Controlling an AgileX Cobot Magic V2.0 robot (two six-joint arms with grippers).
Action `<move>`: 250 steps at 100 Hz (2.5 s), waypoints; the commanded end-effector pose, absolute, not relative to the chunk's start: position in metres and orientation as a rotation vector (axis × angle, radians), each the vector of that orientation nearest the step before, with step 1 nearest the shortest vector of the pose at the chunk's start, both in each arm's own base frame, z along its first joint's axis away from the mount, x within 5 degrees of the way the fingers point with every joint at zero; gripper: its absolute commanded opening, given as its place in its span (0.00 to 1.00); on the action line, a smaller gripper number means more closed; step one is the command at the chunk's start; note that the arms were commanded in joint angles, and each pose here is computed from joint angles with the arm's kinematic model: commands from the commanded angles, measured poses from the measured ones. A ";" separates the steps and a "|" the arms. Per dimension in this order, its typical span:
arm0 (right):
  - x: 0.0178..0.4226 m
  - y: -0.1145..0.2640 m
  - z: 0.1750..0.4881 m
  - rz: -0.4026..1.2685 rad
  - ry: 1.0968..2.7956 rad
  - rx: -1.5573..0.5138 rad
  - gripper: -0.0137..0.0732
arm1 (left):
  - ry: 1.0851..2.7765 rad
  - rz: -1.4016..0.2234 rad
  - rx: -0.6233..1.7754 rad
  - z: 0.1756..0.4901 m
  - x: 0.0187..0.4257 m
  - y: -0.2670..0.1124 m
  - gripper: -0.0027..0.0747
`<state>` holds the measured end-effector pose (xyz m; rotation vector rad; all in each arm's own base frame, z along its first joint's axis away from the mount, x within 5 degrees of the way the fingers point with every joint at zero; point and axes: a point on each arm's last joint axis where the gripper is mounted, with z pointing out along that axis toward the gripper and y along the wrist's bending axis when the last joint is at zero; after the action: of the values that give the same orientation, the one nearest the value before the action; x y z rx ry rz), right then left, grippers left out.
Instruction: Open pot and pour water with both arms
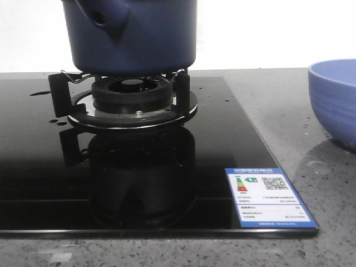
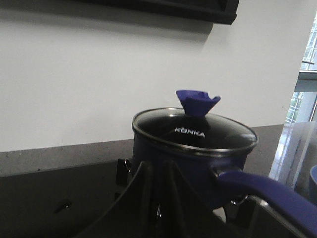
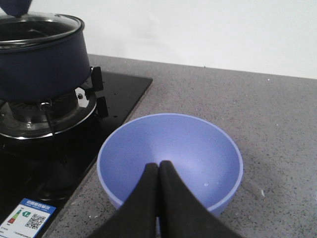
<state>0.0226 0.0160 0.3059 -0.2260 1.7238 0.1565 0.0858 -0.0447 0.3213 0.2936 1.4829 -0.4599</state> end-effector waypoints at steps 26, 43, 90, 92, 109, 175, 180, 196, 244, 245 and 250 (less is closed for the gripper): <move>0.012 0.014 0.311 0.154 1.566 -0.198 0.08 | 1.502 -0.514 0.291 0.304 0.079 -0.044 0.01; 0.012 0.014 0.311 0.154 1.566 -0.198 0.08 | 1.502 -0.516 0.293 0.304 0.078 -0.045 0.01; 0.012 0.014 0.311 0.154 1.566 -0.198 0.08 | 1.502 -0.516 0.293 0.304 0.078 -0.045 0.01; 0.012 0.014 0.311 0.154 1.566 -0.198 0.08 | 1.502 -0.515 0.292 0.304 0.078 -0.044 0.01; 0.012 0.014 0.311 0.154 1.566 -0.198 0.08 | 1.462 -0.431 0.373 0.306 0.075 -0.043 0.01; 0.012 0.014 0.311 0.154 1.566 -0.198 0.08 | 1.408 -0.109 0.221 0.241 0.059 -0.013 0.01; 0.012 0.014 0.311 0.154 1.566 -0.198 0.08 | 1.422 -0.080 0.197 0.234 0.057 -0.011 0.01; 0.012 0.014 0.311 0.154 1.566 -0.198 0.08 | 1.526 -0.001 0.121 0.211 0.055 -0.004 0.01; 0.012 0.014 0.311 0.154 1.566 -0.198 0.08 | 1.768 0.018 0.035 0.178 0.054 -0.001 0.01; 0.012 0.014 0.311 0.154 1.566 -0.198 0.08 | 1.768 0.018 0.035 0.178 0.054 -0.001 0.01; 0.012 0.014 0.311 0.154 1.566 -0.198 0.08 | 1.765 0.018 0.034 0.179 0.054 -0.001 0.01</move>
<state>0.0124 0.0155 0.2965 -0.2171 1.6567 0.1642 0.0536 -0.0008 0.1826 0.0579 1.8110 0.0378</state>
